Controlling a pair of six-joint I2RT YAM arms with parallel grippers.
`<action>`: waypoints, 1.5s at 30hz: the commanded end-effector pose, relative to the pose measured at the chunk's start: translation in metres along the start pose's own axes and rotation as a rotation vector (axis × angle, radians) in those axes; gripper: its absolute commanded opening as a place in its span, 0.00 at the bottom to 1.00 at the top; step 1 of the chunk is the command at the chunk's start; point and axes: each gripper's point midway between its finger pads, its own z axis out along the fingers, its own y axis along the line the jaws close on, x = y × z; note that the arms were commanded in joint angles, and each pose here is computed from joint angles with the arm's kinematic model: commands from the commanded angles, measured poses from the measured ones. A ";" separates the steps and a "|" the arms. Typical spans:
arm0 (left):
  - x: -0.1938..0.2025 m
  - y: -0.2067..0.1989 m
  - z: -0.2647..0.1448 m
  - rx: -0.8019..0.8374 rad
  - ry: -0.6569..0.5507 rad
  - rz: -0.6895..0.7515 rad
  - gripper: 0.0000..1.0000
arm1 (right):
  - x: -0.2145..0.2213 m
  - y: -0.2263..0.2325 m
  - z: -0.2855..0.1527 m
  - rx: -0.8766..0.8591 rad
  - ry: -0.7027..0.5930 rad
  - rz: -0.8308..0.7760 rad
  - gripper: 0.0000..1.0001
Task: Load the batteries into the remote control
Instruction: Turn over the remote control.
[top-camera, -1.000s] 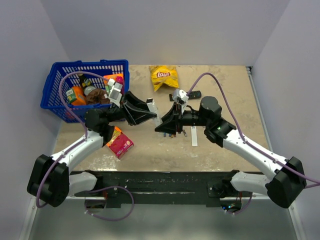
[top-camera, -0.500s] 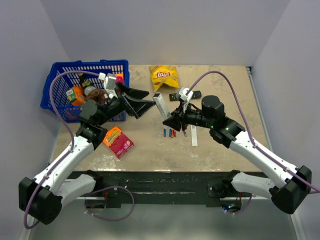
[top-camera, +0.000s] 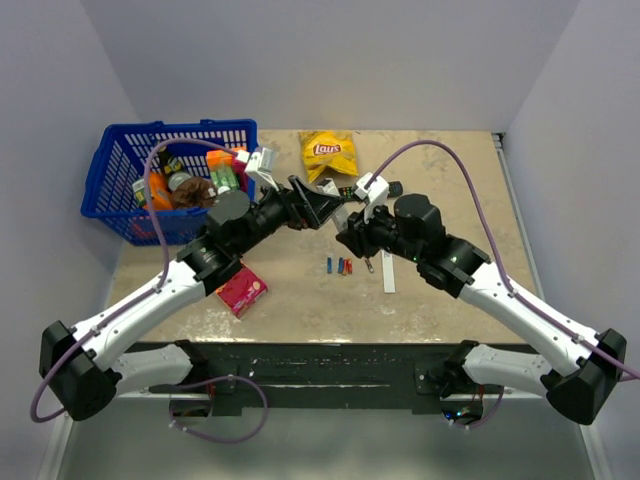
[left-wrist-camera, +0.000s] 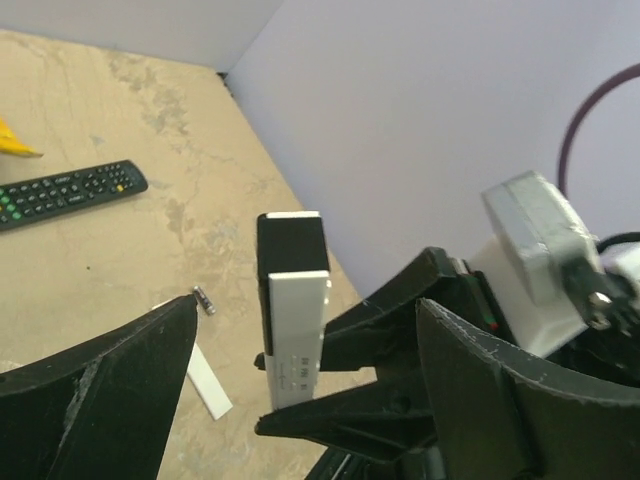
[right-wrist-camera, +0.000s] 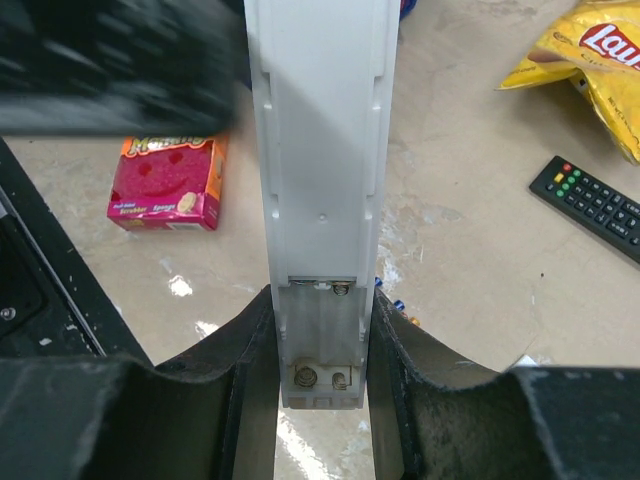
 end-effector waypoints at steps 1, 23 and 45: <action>-0.009 -0.002 0.015 -0.067 -0.047 -0.033 0.93 | -0.028 -0.003 -0.009 0.048 -0.077 -0.011 0.00; 0.019 -0.003 0.024 -0.079 -0.064 -0.051 0.35 | -0.005 0.007 -0.010 0.003 -0.031 0.013 0.00; -0.008 0.074 -0.035 0.082 0.044 0.120 0.02 | 0.024 -0.031 -0.018 0.283 0.091 0.304 0.98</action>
